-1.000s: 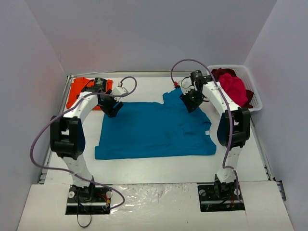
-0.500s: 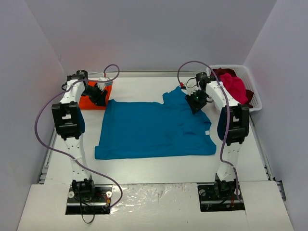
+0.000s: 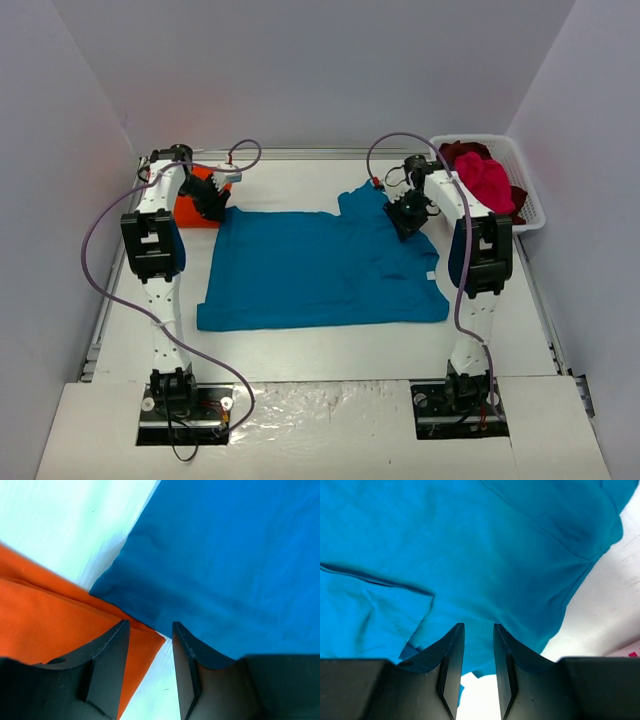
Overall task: Fold and stack the t-shirts
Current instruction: Grap the side of the flattened tshirt furthest away from the robot with both arms
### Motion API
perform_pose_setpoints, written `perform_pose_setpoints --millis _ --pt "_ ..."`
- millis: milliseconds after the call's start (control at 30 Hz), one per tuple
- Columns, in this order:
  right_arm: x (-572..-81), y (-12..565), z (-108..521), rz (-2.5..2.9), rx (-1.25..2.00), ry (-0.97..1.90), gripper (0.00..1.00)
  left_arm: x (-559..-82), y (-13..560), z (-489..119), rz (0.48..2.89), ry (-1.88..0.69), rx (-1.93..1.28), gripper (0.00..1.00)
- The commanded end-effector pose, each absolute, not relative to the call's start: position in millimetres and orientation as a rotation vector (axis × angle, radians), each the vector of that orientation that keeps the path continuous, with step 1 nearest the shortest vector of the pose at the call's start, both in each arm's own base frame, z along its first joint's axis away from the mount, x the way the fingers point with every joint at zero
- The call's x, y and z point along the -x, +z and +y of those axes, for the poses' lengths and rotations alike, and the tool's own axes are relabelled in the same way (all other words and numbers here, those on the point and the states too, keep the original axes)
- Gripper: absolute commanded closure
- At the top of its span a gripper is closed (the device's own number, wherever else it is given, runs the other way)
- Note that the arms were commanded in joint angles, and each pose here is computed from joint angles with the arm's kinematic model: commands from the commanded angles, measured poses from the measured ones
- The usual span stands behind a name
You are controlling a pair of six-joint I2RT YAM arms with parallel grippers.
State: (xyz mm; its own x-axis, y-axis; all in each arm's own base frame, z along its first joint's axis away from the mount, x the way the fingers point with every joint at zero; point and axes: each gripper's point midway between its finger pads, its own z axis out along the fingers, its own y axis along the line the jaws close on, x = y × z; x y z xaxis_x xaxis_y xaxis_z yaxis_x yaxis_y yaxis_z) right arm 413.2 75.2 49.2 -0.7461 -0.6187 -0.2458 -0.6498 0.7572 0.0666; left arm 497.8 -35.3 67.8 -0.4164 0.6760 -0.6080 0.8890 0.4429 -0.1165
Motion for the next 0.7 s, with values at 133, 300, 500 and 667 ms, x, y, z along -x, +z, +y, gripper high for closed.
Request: perform_pose_setpoints --millis 133,300,500,667 --pt "-403 41 72 2.817 1.029 0.216 0.74 -505 73 -40 2.146 -0.482 -1.459 0.62" --pt "-403 36 71 2.832 1.036 0.217 0.74 -519 70 -45 2.127 -0.416 -1.458 0.59" --pt "-400 31 71 2.852 1.048 0.227 0.74 -531 69 -50 2.092 -0.362 -1.496 0.58" --pt "-397 27 71 2.862 1.060 0.245 0.75 -539 55 -56 2.092 -0.274 -1.561 0.58"
